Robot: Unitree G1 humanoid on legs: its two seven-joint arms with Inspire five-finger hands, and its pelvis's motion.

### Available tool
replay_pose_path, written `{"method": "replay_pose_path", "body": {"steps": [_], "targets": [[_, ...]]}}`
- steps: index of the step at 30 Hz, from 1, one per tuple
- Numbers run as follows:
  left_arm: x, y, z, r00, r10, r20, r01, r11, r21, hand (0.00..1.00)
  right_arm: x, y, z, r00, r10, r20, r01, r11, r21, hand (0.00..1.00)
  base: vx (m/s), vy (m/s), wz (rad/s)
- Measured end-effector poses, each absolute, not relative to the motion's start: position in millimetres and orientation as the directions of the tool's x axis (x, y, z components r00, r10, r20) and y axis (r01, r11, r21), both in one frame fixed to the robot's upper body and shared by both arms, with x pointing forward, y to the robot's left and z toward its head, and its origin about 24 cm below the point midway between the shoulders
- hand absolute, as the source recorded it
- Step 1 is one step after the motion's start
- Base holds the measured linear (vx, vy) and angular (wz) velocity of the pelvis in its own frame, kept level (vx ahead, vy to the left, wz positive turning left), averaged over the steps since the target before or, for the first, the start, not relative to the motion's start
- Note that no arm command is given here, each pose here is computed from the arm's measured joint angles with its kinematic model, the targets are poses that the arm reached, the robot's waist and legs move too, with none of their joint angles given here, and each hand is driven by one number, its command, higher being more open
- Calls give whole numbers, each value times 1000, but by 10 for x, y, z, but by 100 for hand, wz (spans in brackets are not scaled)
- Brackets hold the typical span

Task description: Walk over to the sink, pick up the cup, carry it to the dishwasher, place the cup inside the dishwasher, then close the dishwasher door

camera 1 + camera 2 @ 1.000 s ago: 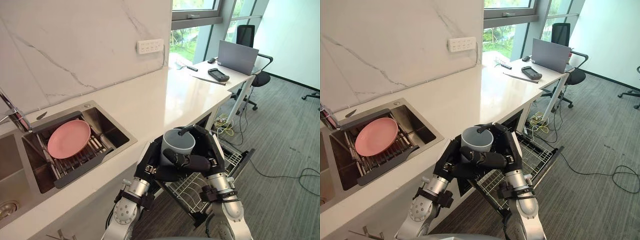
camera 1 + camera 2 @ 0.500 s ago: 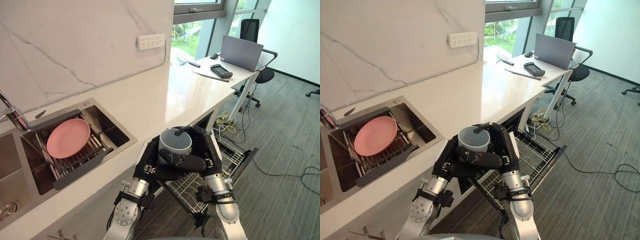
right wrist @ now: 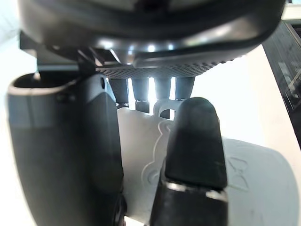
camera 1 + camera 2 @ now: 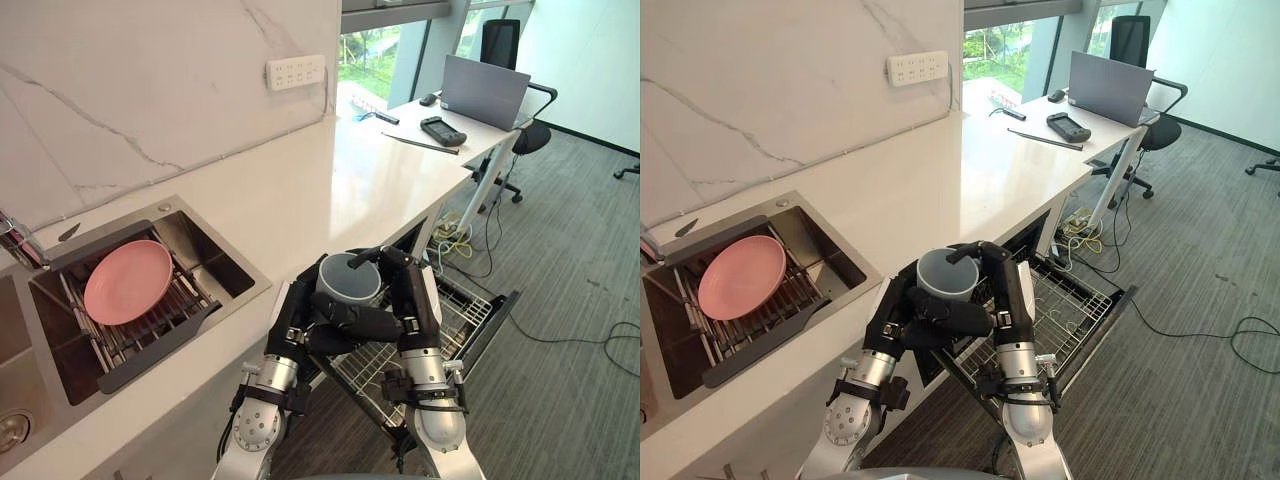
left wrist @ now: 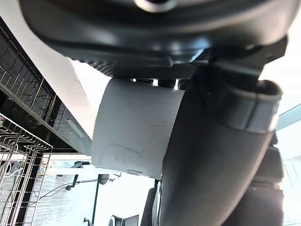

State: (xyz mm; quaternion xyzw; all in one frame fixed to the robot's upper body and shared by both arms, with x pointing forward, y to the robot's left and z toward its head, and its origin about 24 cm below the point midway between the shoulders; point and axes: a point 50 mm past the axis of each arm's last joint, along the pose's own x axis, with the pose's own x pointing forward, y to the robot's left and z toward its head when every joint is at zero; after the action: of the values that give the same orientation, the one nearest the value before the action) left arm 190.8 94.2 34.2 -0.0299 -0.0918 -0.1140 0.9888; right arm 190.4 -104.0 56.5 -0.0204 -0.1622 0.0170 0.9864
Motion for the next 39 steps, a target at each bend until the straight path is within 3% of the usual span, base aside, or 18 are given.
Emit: {"method": "replay_pose_path", "body": {"steps": [8,17,27,39], "targets": [[1908,945,342,957,-220,188,231,972,-39,100,1908,-1050,572,944,37,327,-15,998,-68,0,0,0,0],[1959,1220,367,978,-80,194,97,992,-79,100,1924,-1561,602,893,-273,358,314,947,-63,0,-1,0,-3],[1948,1201,404,972,-108,207,140,980,-143,100,1916,-1595,736,877,-262,402,297,954,-26,0,0,-1,-2],[1791,1165,221,923,-365,120,381,911,-159,100,1892,-1713,693,916,-153,370,208,972,-113,0,-21,-3,-3]]}}
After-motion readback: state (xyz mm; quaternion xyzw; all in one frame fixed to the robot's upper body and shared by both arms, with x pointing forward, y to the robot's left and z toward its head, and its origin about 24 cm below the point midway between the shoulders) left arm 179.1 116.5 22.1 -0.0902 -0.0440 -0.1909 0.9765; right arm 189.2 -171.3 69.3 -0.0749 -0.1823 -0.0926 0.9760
